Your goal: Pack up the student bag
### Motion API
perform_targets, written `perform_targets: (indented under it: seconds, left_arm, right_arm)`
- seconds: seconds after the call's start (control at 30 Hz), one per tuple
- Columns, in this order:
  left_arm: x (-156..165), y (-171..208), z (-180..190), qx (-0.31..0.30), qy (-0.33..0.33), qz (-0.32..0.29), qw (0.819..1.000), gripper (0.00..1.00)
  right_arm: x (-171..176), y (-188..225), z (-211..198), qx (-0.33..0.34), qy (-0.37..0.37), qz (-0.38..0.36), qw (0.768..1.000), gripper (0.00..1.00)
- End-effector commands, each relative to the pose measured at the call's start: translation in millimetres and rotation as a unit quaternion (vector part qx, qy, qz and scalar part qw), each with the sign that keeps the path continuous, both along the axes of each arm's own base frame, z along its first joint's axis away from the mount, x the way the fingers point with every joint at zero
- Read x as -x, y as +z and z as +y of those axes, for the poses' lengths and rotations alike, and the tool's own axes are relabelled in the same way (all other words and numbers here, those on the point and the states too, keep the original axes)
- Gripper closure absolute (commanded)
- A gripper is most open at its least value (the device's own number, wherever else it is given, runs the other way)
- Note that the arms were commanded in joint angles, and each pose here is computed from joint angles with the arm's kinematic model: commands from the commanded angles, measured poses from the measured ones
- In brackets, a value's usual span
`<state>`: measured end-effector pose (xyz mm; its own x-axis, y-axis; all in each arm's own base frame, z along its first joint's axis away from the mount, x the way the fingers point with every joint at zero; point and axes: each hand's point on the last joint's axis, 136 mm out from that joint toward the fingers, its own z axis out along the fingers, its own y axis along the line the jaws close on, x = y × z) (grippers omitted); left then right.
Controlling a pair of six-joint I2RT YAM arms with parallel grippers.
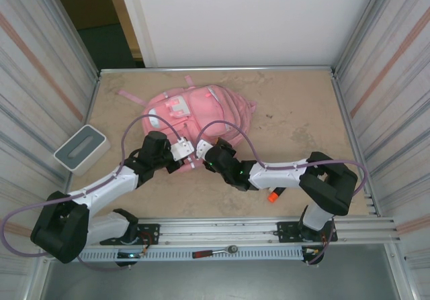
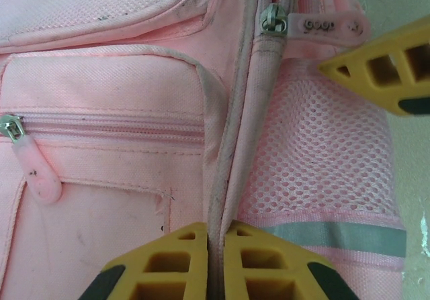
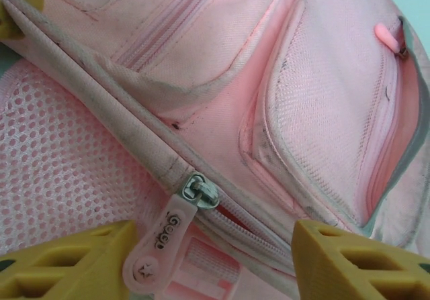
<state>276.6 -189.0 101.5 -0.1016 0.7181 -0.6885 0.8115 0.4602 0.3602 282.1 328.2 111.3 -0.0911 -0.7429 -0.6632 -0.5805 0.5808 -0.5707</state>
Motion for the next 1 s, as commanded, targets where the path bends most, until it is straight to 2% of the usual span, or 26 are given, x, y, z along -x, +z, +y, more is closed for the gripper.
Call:
perform_targets:
  seconds: [0.0, 0.37, 0.7, 0.83, 0.97]
  left_arm:
    - [4, 11, -12, 0.029, -0.021, 0.015, 0.999, 1.0]
    - [3, 9, -10, 0.025, -0.017, 0.017, 0.999, 1.0]
    - [3, 10, -9, 0.024, -0.013, 0.017, 0.999, 1.0]
    - [4, 11, -9, 0.026, -0.013, 0.014, 0.999, 1.0]
    - [4, 11, -9, 0.025, -0.014, 0.014, 0.999, 1.0]
  right_arm:
    - [5, 15, 15, -0.003, 0.024, -0.017, 1.0, 0.49]
    - [13, 12, 12, -0.022, 0.026, 0.003, 0.999, 0.81]
    - [14, 14, 4, -0.055, 0.011, 0.023, 0.998, 0.95]
    - [13, 19, -4, -0.09, 0.004, 0.047, 0.995, 1.0]
    - [14, 22, -11, -0.132, 0.003, 0.087, 0.987, 1.0]
